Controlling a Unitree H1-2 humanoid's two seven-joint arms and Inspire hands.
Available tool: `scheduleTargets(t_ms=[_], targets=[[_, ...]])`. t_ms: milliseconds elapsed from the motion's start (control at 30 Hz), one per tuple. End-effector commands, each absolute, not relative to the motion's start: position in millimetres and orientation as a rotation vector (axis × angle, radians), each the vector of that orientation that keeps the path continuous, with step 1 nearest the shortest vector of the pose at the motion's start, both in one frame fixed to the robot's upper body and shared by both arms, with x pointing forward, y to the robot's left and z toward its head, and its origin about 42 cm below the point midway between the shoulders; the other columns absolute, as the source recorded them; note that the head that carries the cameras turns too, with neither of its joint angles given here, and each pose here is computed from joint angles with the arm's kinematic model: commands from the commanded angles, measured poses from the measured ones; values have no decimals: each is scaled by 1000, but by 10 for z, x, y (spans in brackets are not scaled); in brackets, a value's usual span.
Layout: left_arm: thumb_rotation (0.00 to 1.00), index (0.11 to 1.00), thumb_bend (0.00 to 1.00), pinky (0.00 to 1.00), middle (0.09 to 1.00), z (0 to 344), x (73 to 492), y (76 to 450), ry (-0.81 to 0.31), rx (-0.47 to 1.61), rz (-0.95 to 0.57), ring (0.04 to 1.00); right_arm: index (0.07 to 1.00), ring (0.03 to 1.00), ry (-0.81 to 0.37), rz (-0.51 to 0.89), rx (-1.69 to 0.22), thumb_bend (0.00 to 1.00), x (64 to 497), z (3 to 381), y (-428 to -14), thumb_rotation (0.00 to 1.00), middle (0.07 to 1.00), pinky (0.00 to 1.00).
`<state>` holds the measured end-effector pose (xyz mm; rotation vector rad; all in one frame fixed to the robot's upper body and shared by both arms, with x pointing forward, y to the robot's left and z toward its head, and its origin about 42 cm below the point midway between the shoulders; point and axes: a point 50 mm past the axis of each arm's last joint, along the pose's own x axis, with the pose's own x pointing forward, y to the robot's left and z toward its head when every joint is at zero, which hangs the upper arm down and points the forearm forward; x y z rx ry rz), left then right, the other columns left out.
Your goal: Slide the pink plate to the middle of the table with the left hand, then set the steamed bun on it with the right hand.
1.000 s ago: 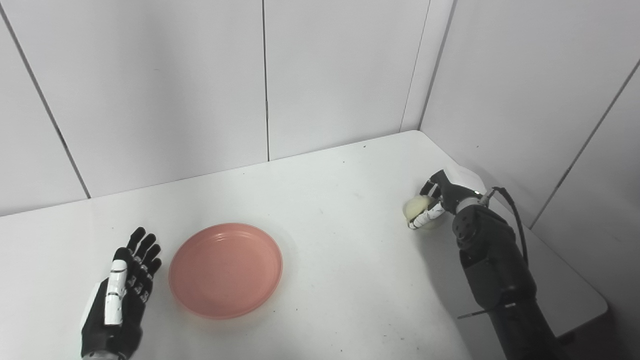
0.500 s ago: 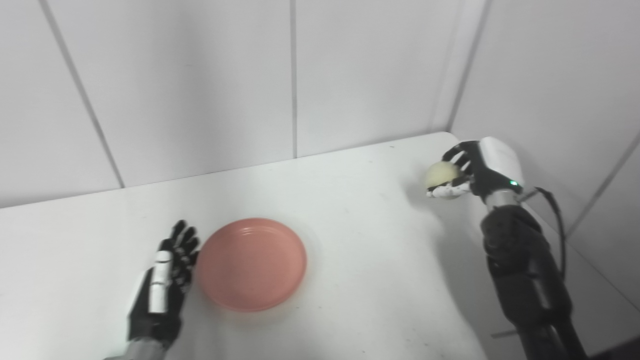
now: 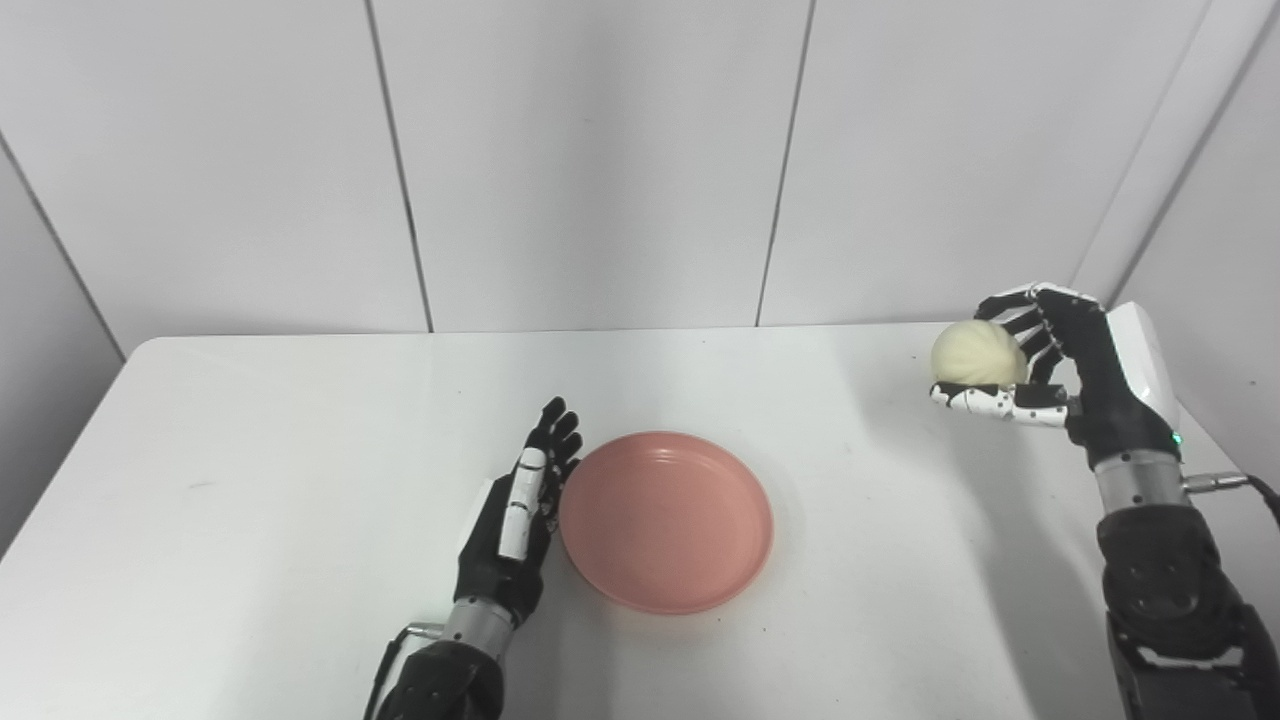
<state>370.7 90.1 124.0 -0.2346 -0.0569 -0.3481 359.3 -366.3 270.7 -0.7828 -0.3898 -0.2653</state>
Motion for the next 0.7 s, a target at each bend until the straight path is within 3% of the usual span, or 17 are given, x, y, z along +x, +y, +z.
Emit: scheduleTargets(t_ms=[0,133,233,400,500,567,667], targets=[[999,989,518,1000,1000,1193,3688,777,-49,-253,-350,1000,502,373,-528,-193,-782,517,3548,2900,-3484,0,492,460],[1000,986,516,1000,1000,1187,3703,724,-64,-239,-345,1000,473,433,-555,-97,-760,516,3506,2873,-3286,0,515,283],[997,979,527,1000,994,1171,3712,690,-78,-224,-332,1000,470,414,-575,-20,-752,513,3485,2850,-3036,0,532,317],[1000,979,540,1000,993,1166,3724,662,-81,-220,-334,1000,455,449,-613,37,-779,514,3486,2829,-2748,0,526,254],[981,984,559,1000,999,1172,3730,665,-79,-235,-338,1000,455,446,-630,74,-784,514,3484,2824,-2590,0,525,368],[983,985,547,1000,1000,1178,3733,675,-83,-237,-338,1000,458,445,-642,93,-794,515,3474,2819,-2491,0,518,382],[997,986,532,1000,999,1171,3739,695,-92,-232,-334,1000,469,450,-648,126,-790,499,3436,2787,-2329,0,527,332]])
